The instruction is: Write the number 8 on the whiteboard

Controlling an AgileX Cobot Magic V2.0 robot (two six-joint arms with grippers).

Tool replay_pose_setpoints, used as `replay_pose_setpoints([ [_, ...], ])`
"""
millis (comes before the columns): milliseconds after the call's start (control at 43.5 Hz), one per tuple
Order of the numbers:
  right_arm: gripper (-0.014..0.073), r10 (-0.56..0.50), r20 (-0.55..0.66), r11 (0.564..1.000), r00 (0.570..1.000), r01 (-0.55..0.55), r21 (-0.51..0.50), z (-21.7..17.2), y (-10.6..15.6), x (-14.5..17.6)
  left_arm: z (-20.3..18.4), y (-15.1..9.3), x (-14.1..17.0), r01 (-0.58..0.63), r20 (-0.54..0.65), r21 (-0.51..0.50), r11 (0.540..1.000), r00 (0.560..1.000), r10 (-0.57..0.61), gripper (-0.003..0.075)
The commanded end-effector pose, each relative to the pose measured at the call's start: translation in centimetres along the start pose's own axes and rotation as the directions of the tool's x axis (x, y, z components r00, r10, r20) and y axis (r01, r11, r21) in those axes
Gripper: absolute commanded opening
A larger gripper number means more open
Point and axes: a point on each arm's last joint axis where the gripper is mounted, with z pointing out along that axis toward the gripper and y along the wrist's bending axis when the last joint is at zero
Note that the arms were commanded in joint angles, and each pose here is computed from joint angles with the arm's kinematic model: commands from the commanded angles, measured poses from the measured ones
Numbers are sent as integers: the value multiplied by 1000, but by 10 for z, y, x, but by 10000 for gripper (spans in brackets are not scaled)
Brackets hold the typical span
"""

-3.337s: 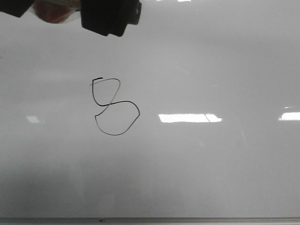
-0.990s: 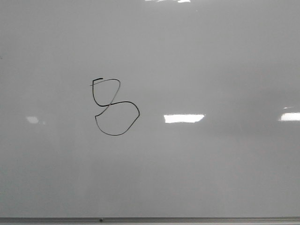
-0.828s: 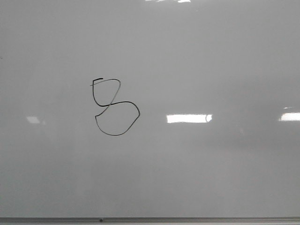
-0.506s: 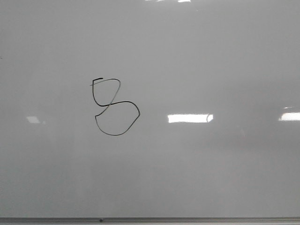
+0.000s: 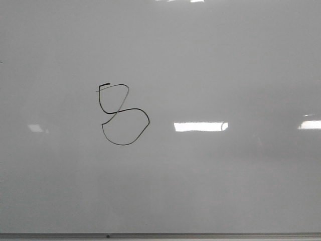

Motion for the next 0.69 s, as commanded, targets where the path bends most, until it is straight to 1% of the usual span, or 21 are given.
replay_pose_setpoints([
  [0, -67, 2, 99, 1000, 995, -3, 10, -2, -1, -15, 2, 5, -9, 28, 162, -52, 998, 987, -20, -1],
  [138, -67, 2, 99, 1000, 995, -3, 10, -2, -1, -15, 4, 13, 7, 41, 293, -123, 992, 956, -3, -1],
  [184, -67, 2, 99, 1000, 995, -3, 10, -2, -1, -15, 4, 17, 14, 64, 324, -152, 986, 946, -12, -1],
  [230, -67, 2, 99, 1000, 995, -3, 10, -2, -1, -15, 5, 21, 21, 94, 329, -188, 978, 944, -28, -1],
  [345, -67, 2, 99, 1000, 995, -3, 10, -2, -1, -15, 9, 33, 34, 157, 300, -316, 936, 952, -58, -1],
  [437, -67, 2, 99, 1000, 995, -3, 10, -2, -1, -15, 18, 40, 40, 154, 250, -388, 909, 966, -57, -1],
  [460, -67, 2, 99, 1000, 995, -3, 10, -2, -1, -15, 22, 42, 42, 150, 223, -403, 903, 973, -62, -1],
  [575, -67, 2, 99, 1000, 995, -3, 10, -2, -1, -15, 40, 47, 54, 123, 95, -434, 893, 991, -90, -1],
  [621, -67, 2, 99, 1000, 995, -3, 10, -2, -1, -15, 48, 49, 57, 99, 69, -436, 894, 995, -76, -1],
  [667, -67, 2, 99, 1000, 995, -3, 10, -2, -1, -15, 57, 50, 58, 81, 69, -434, 897, 996, -57, -1],
])
